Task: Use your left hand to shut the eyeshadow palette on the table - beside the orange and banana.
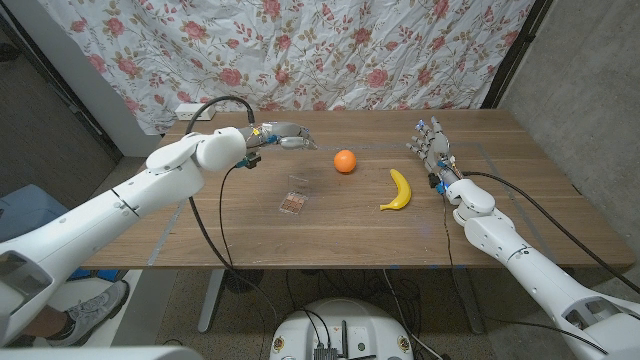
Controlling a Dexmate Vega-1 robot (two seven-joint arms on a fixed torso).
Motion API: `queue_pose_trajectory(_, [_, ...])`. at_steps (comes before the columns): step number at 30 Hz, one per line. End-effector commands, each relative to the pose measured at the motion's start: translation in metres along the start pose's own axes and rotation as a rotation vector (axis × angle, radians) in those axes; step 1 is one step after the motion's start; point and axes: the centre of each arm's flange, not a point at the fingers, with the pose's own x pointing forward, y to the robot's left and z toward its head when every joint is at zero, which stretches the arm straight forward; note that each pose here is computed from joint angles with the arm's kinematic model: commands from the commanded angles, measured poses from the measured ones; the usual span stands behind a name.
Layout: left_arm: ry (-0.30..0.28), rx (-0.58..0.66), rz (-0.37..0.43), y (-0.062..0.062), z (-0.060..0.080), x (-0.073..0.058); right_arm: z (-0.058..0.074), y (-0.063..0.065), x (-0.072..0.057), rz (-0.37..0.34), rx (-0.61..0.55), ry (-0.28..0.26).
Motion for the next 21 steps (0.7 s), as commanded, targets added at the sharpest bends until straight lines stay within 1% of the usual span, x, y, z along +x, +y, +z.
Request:
queue_pose_trajectory(1, [0.057, 0.042, -0.08, 0.003, 0.006, 0.01, 0.0, 0.0, 0.0, 0.0, 0.0, 0.0])
queue_pose_trajectory(9, [0.099, 0.071, -0.152, 0.01, 0.008, 0.019, 0.0, 0.0, 0.0, 0.0, 0.0, 0.0])
queue_pose_trajectory(13, [0.1, 0.086, -0.158, 0.013, 0.009, 0.022, 0.0, 0.0, 0.0, 0.0, -0.001, 0.0])
queue_pose_trajectory(16, [0.1, 0.09, -0.163, 0.013, 0.01, 0.022, 0.0, 0.0, 0.0, 0.0, -0.001, 0.0])
queue_pose_trajectory(21, [0.1, 0.089, -0.17, 0.009, 0.009, 0.022, 0.0, 0.0, 0.0, 0.0, -0.001, 0.0])
